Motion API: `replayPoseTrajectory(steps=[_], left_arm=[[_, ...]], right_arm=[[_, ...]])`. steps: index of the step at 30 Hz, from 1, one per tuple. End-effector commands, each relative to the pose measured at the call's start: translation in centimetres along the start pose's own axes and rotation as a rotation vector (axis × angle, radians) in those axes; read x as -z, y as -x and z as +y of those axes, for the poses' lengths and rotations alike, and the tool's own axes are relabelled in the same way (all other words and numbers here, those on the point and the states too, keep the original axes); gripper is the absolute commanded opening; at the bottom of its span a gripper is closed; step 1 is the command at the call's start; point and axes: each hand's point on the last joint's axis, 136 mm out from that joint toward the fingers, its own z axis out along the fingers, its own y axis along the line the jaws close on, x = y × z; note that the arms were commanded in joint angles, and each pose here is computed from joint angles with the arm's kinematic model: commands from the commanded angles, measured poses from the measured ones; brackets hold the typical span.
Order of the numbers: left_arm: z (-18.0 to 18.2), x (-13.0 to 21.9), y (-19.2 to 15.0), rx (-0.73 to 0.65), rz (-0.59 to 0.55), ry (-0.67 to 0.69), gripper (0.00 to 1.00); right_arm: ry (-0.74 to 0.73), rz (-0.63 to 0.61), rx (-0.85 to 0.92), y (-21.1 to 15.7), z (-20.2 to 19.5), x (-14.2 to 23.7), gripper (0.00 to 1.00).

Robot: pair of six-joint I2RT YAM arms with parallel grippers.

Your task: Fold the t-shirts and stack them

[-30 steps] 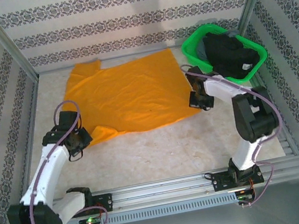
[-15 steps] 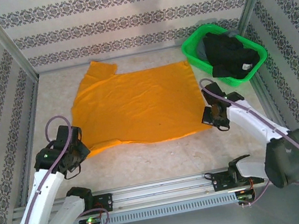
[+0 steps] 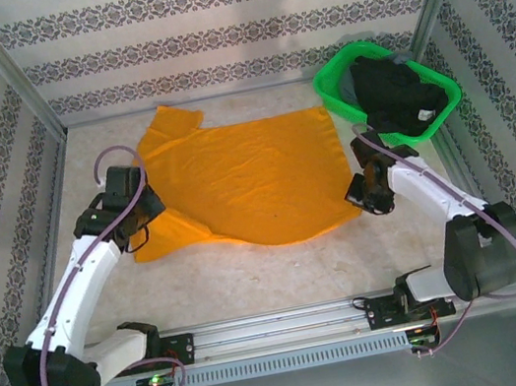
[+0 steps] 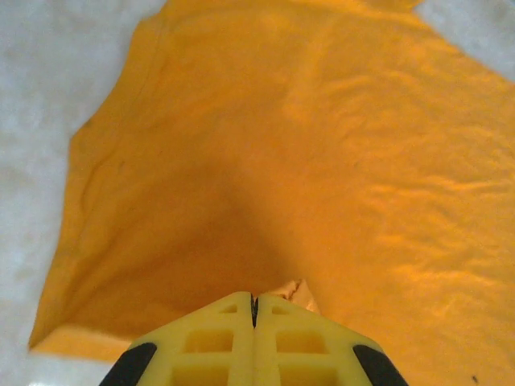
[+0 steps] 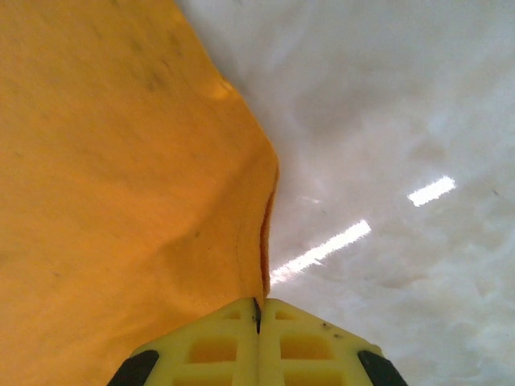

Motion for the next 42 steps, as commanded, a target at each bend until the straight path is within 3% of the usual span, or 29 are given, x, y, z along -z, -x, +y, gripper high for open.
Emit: replayPoseTrajectory(steps=[1, 7, 21, 42], left_arm=[[-1.4, 0.3, 3.8, -0.05, -0.119, -0.038, 0.0], [-2.3, 0.2, 6.6, -0.073, -0.202, -0.07, 0.0], [-2.9, -3.0, 9.6, -0.156, -0.229, -0.093, 0.0], [-3.3, -7.6, 11.6, -0.203, -0.235, -0.042, 0.0]], right_arm=[[0.002, 0.0, -0.044, 1.3, 1.0, 0.7, 0.0], [-0.012, -0.017, -0.048, 3.6, 2.3, 0.7, 0.0], [-0.028, -0.028, -0.039, 6.8, 4.9, -0.7, 0.0], [-0.08, -0.032, -0.054, 8.7, 5.7, -2.6, 0.0]])
